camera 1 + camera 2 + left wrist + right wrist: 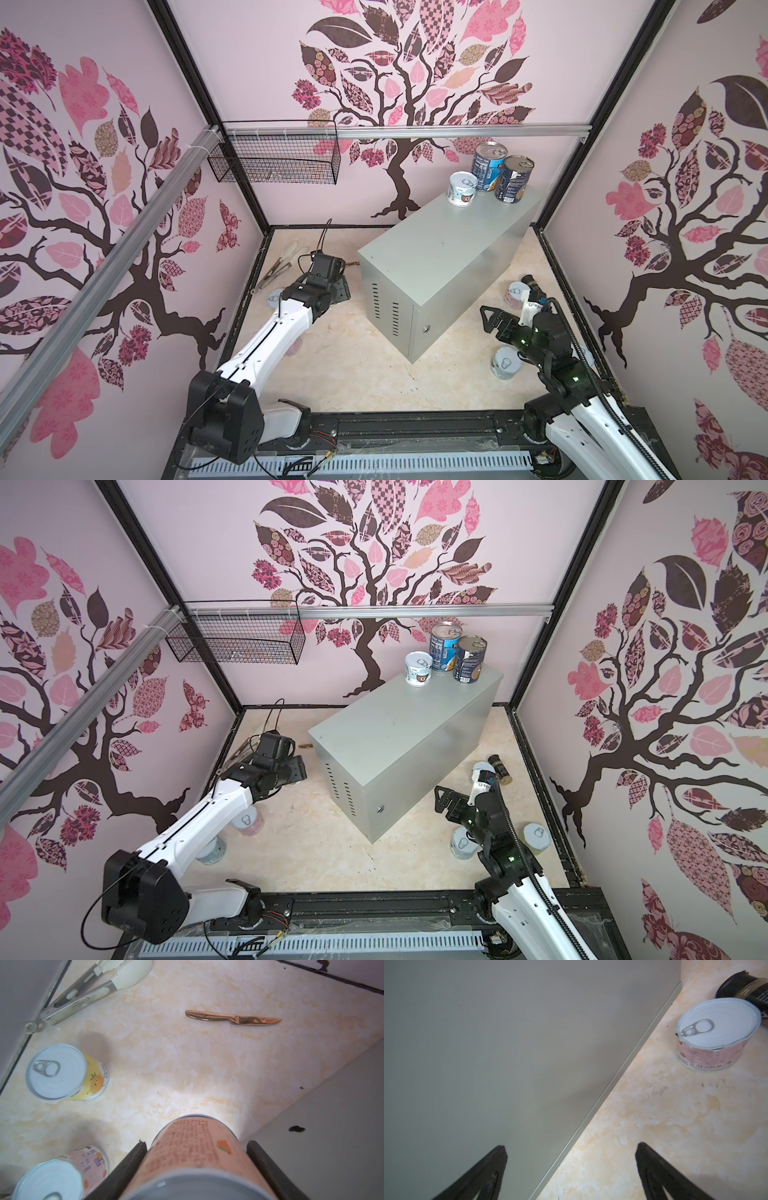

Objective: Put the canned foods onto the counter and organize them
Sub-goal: 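Lift the orange-labelled can with the left gripper onto the cabinet top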

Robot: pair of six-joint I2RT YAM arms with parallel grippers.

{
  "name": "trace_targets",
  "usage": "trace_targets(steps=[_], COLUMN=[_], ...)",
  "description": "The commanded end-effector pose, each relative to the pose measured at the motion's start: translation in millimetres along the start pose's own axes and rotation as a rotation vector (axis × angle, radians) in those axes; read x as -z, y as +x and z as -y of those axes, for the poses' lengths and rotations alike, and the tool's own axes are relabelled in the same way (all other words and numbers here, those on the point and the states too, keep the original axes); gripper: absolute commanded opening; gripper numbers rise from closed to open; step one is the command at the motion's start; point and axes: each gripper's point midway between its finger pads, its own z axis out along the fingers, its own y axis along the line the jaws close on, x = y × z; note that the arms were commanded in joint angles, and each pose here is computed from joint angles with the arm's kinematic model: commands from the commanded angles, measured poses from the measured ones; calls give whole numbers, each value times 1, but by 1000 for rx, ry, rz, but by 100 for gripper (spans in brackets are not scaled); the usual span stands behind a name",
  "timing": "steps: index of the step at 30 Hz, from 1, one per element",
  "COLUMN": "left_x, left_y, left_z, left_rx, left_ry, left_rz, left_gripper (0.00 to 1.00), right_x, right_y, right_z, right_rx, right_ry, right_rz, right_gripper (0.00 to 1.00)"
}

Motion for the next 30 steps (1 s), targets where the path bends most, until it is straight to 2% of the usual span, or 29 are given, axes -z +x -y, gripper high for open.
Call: trace_targets(steps=[1,9,18,23,30], left_x=[52,154,249,267,258], left_y=[-32,-60,-96,-102,-90], left_z=[9,25,77,116,189], left_rx=[-46,-185,-368,-464,-624], left_ry=[86,220,394,451,501], left_rz=[84,158,237,269,251], left_gripper=[53,53,53,53,52], right_x=[11,22,26,30,39], right_y=[-14,-28,-36,-42,-46], right_z=[-14,-28,-38,-46,-50], right_rx=[19,61,87,97,115], right_ry=[-23,-30,-40,-58,-67], right_rz=[2,-1,-18,-19,-9], right_gripper=[100,100,100,100,100])
